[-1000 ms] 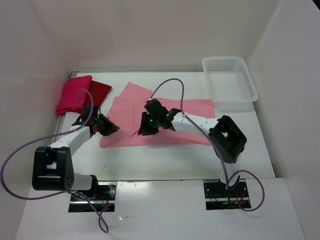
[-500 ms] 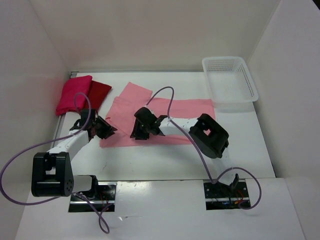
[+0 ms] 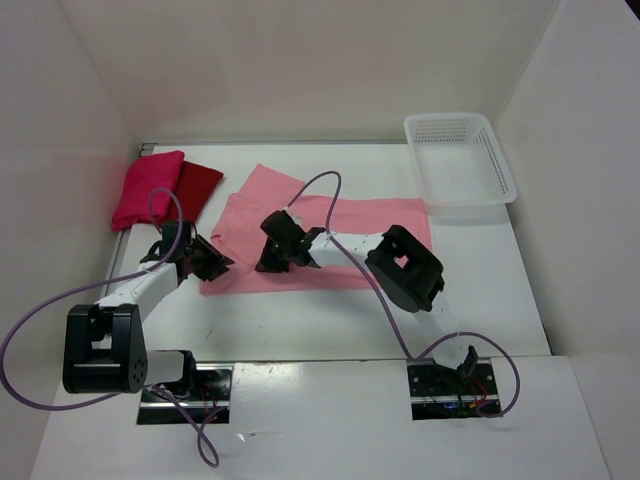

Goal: Fold and stack the t-shirts
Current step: Fold the flattened tshirt in 1/3 of the way

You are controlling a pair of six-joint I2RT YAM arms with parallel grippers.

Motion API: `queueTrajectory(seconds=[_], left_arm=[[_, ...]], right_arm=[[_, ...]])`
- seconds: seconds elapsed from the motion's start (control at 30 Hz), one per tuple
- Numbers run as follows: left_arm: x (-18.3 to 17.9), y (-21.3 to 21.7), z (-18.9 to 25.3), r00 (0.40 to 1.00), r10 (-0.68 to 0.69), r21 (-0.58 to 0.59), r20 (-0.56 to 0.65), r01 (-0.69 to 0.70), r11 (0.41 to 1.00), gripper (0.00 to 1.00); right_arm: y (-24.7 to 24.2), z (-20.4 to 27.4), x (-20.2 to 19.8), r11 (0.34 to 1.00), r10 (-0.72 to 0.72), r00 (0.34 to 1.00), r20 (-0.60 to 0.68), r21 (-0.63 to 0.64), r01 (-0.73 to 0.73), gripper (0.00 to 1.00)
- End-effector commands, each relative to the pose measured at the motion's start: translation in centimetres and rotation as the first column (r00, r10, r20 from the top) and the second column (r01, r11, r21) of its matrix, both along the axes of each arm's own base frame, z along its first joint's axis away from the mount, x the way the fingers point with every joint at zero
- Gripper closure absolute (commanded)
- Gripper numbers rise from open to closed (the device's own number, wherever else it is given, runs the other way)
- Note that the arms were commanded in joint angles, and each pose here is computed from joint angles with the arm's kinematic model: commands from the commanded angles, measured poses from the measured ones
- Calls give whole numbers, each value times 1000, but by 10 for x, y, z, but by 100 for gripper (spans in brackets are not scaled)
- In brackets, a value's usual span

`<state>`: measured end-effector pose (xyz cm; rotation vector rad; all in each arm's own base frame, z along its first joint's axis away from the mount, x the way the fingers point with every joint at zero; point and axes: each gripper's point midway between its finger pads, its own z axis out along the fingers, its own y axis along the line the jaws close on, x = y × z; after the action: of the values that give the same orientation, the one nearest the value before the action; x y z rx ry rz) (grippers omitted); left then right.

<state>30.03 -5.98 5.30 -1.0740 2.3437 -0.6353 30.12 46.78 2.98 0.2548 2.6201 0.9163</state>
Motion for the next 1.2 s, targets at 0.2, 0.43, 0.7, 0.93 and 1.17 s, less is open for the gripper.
queueTrajectory(seconds=[0.2, 0.43, 0.7, 0.93, 1.17], left_arm=[[1, 9, -1, 1000, 14, 48, 26, -15, 999, 64], [-2, 15, -12, 999, 33, 73, -13, -32, 997, 64], [-5, 23, -17, 998, 61, 111, -33, -57, 992, 64], [10, 15, 10, 999, 43, 69, 33, -45, 997, 75], [47, 14, -5, 997, 74, 35, -10, -73, 997, 87]], right_arm=[[-22, 50, 48, 979, -150, 988, 34, 148, 144, 99], [-46, 53, 77, 940, -225, 973, -55, 249, 232, 99], [-45, 51, 87, 904, -249, 957, -151, 317, 285, 98], [-52, 69, 100, 911, -266, 961, -75, 305, 276, 68], [-65, 101, 102, 957, -230, 968, 102, 204, 206, 94]])
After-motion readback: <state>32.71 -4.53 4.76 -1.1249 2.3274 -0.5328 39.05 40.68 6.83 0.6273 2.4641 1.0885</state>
